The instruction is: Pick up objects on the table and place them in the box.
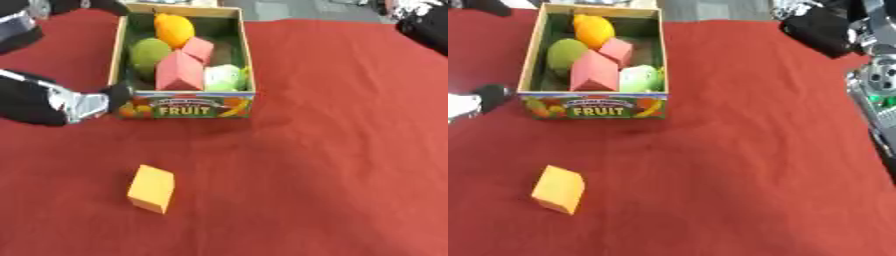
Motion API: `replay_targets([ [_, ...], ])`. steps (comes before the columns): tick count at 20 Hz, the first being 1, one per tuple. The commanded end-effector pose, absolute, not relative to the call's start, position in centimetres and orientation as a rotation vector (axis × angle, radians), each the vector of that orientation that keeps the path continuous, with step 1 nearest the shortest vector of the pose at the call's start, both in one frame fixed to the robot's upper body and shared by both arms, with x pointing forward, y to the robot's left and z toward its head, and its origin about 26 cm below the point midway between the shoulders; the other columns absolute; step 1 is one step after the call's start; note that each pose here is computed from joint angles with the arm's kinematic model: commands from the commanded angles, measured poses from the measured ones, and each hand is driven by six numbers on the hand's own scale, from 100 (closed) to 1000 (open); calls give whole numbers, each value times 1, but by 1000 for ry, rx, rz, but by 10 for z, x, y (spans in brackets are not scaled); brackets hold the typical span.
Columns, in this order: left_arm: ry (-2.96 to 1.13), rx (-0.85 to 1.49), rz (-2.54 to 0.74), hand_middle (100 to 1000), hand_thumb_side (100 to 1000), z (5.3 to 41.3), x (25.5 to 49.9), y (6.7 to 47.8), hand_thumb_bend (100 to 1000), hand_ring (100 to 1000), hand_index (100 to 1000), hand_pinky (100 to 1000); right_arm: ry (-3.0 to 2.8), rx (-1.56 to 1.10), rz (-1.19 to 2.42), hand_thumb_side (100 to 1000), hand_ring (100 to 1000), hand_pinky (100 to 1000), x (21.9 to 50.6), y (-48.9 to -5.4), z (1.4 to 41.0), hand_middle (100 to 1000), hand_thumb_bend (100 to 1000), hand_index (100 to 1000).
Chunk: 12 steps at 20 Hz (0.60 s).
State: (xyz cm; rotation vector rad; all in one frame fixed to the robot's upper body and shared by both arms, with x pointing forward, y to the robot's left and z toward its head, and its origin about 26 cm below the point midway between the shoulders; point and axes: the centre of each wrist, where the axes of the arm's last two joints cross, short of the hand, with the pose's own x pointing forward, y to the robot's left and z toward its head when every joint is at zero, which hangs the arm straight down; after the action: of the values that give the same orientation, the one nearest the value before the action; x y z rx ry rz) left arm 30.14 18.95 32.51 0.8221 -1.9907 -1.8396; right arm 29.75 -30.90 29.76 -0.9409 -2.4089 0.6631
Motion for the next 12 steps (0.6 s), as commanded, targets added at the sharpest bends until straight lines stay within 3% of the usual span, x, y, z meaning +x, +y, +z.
replay_targets([
  [1, -1938, 818, -1959, 786, 669, 319, 297, 196, 444, 852, 877, 883, -2428, -999, 682, 529, 826, 843, 292, -313, 309, 741, 100, 866],
  [12, -1666, 683, -2132, 817, 667, 287, 298, 198, 461, 872, 905, 897, -2419, -1011, 676, 536, 825, 843, 291, -315, 307, 741, 100, 866],
])
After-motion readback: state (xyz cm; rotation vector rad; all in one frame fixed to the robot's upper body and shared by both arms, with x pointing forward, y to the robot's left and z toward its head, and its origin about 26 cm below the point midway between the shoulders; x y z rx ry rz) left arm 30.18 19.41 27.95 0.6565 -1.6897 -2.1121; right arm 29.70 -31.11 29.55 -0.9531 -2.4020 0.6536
